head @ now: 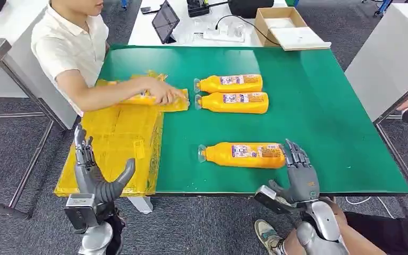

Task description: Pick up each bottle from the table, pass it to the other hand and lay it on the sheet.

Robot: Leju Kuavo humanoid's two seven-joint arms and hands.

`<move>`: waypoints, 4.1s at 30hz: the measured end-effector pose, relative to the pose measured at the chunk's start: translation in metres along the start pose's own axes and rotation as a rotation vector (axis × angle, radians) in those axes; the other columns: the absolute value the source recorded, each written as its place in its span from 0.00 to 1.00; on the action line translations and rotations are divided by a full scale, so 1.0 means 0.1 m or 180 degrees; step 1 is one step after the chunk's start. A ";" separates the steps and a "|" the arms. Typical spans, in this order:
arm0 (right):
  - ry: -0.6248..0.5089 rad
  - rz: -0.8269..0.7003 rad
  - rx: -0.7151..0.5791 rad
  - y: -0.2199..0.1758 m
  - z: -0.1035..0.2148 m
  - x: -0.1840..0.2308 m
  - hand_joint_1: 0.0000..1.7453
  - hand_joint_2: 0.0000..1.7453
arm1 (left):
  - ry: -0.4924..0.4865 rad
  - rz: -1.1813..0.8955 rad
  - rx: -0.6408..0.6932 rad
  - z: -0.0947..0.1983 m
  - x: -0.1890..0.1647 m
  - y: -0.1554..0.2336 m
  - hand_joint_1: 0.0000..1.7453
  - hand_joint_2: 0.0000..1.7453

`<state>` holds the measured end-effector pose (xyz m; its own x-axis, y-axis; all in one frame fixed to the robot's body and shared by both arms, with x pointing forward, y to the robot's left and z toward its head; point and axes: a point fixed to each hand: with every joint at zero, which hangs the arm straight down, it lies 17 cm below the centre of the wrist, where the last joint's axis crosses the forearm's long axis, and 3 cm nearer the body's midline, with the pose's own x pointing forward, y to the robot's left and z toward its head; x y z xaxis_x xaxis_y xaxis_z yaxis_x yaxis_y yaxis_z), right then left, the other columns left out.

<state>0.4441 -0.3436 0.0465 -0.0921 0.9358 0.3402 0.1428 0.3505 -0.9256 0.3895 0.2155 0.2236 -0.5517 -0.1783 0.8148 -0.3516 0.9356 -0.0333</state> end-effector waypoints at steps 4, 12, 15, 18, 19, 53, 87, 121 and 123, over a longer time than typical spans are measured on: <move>0.0068 0.0109 0.0123 0.11 -0.13 -0.14 0.00 1.00 | -0.0028 0.0045 0.0016 -0.03 0.04 -0.03 0.00 1.00; 0.0089 0.0254 0.0318 0.19 -0.54 -0.10 0.00 1.00 | -0.0076 0.0174 -0.0012 -0.13 0.12 -0.17 0.00 1.00; 0.0051 0.0301 0.0421 0.29 -0.61 -0.01 0.00 1.00 | -0.0067 0.0212 -0.0041 -0.13 0.12 -0.23 0.00 1.00; 0.0004 0.0378 0.0497 0.36 -0.66 0.08 0.00 1.00 | -0.0064 0.0213 -0.0064 -0.13 0.11 -0.27 0.00 1.00; -0.0016 0.0400 0.0520 0.39 -0.68 0.11 0.00 1.00 | -0.0060 0.0215 -0.0073 -0.13 0.11 -0.28 0.00 1.00; 0.0515 0.0350 0.2132 0.96 -0.63 -0.05 1.00 1.00 | 0.0012 0.0260 -0.0292 -0.12 -0.02 -0.50 0.00 1.00; -0.1327 -0.1500 -0.0206 -0.17 -0.42 2.22 1.00 1.00 | 0.0823 0.1152 -0.0865 0.37 -0.26 -0.87 0.00 1.00; -0.1862 -0.2405 0.0400 0.34 0.04 3.56 1.00 1.00 | 0.1029 0.2483 -0.1511 0.61 0.16 -1.31 0.00 1.00; -0.1867 -0.2357 0.0401 0.36 0.05 3.57 1.00 1.00 | 0.1098 0.2503 -0.1525 0.62 0.13 -1.32 0.00 1.00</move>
<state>0.4115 0.0027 0.1334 -0.6012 0.2981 0.7414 -0.2543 0.8082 -0.5312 0.3813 0.0708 0.2028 -0.2194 0.5756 0.7877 0.4071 0.7878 -0.4623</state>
